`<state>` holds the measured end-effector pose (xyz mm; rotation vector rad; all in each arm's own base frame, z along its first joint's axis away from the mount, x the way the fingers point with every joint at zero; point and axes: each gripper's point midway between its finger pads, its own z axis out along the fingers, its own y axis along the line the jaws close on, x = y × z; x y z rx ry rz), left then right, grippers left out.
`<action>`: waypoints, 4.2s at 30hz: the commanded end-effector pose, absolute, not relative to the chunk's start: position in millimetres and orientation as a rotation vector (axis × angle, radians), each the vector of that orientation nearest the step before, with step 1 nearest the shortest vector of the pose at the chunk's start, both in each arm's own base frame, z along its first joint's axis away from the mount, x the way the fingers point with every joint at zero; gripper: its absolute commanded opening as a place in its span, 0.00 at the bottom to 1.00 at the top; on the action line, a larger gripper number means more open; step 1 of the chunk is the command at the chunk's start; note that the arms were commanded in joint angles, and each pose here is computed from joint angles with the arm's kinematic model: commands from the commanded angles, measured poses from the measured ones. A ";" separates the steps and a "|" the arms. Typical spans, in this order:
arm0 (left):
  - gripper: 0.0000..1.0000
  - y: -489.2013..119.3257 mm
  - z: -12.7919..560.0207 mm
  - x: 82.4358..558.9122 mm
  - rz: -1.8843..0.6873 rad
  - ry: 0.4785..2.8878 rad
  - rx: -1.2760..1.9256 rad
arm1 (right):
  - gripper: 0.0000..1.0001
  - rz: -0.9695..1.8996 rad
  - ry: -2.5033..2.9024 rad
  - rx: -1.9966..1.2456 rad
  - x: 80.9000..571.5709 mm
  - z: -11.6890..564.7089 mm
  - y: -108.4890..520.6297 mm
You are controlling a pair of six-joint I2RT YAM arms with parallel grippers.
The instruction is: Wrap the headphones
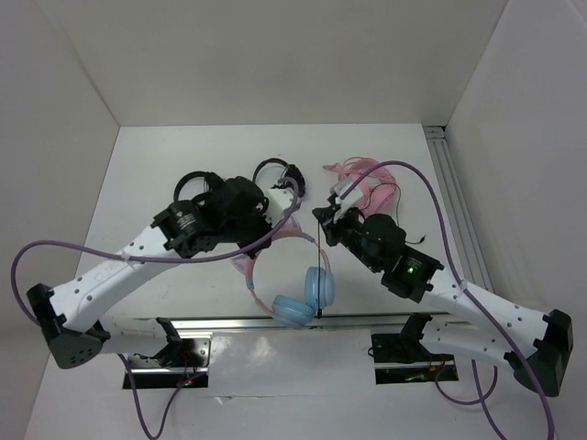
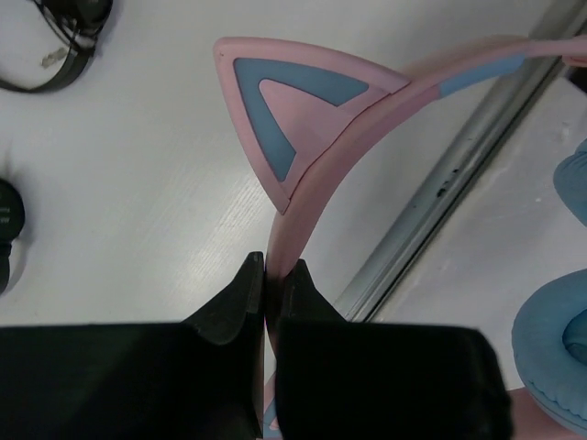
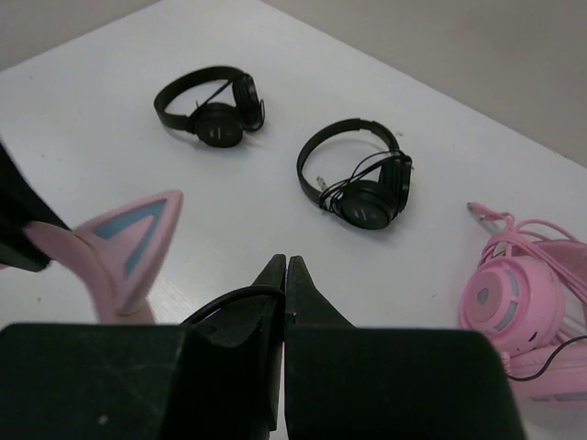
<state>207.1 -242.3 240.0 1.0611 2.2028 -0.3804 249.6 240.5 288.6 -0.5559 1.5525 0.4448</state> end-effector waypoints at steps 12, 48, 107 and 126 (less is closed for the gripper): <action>0.00 -253.3 332.7 159.6 -0.681 1.782 1.123 | 0.00 0.471 1.576 -0.709 244.3 267.4 271.7; 0.00 -104.6 483.0 214.2 -0.576 1.482 -0.303 | 0.23 1.423 1.118 -0.819 215.0 264.5 380.5; 0.00 -142.9 182.1 241.3 -0.131 2.311 0.550 | 0.11 0.007 1.420 -0.675 246.3 329.8 291.8; 0.00 -156.8 201.0 231.2 -0.267 2.255 0.595 | 0.00 0.059 1.472 -0.595 344.0 316.1 266.0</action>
